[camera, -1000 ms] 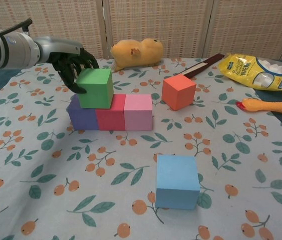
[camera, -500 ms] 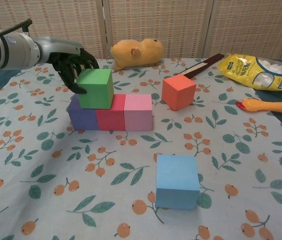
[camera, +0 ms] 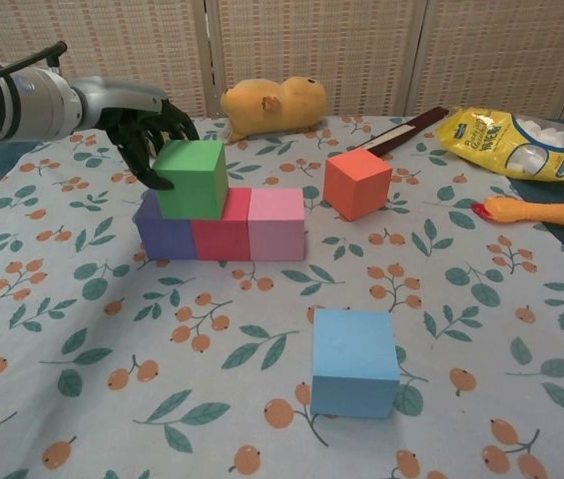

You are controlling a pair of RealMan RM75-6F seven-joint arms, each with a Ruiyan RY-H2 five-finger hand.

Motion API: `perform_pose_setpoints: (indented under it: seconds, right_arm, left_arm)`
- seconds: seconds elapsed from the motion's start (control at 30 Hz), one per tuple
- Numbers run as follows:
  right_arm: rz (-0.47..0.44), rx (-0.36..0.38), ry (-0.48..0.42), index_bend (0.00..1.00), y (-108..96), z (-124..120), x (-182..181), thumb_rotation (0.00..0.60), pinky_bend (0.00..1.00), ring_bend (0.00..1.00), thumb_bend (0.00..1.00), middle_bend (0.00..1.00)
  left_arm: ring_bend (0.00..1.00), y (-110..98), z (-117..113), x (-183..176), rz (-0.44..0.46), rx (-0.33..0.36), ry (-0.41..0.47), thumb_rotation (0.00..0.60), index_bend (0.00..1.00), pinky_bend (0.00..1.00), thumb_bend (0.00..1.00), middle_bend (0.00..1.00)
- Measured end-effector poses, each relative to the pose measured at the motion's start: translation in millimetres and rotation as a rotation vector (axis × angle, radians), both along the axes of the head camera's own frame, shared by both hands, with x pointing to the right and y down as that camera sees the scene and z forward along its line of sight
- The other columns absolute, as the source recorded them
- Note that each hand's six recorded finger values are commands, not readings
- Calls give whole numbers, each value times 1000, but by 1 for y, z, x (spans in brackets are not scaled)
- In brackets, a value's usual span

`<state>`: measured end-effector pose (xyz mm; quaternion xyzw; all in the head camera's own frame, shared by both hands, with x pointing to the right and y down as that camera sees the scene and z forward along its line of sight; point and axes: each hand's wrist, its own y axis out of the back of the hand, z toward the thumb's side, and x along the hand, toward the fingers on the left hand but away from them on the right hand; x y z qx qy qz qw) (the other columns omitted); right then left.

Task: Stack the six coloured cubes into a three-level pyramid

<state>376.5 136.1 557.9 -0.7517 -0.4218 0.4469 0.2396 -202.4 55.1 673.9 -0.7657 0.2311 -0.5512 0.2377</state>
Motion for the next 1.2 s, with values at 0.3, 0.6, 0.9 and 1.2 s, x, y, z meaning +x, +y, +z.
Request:
perform_pose_setpoints:
  seconds: [0.3, 0.6, 0.9, 1.2]
  right_arm:
    - [0, -1, 2, 0, 0, 1, 0, 600, 46, 0, 84, 39]
    - [3, -1, 5, 0, -1, 1, 1, 600, 46, 0, 84, 39]
    - [5, -2, 4, 0, -1, 1, 1, 600, 46, 0, 84, 39]
    - [7, 0, 3, 0, -1, 1, 2, 600, 46, 0, 84, 39]
  left_arm:
    - [300, -2, 0, -3, -5, 2, -4, 600, 346, 327, 321, 255]
    - [300, 1, 4, -2, -2, -12, -6, 600, 347, 328, 321, 249]
    - [300, 0, 3, -1, 6, -7, -6, 600, 323, 327, 323, 238]
    - [301, -1, 1, 1, 5, -4, -6, 600, 313, 325, 323, 233]
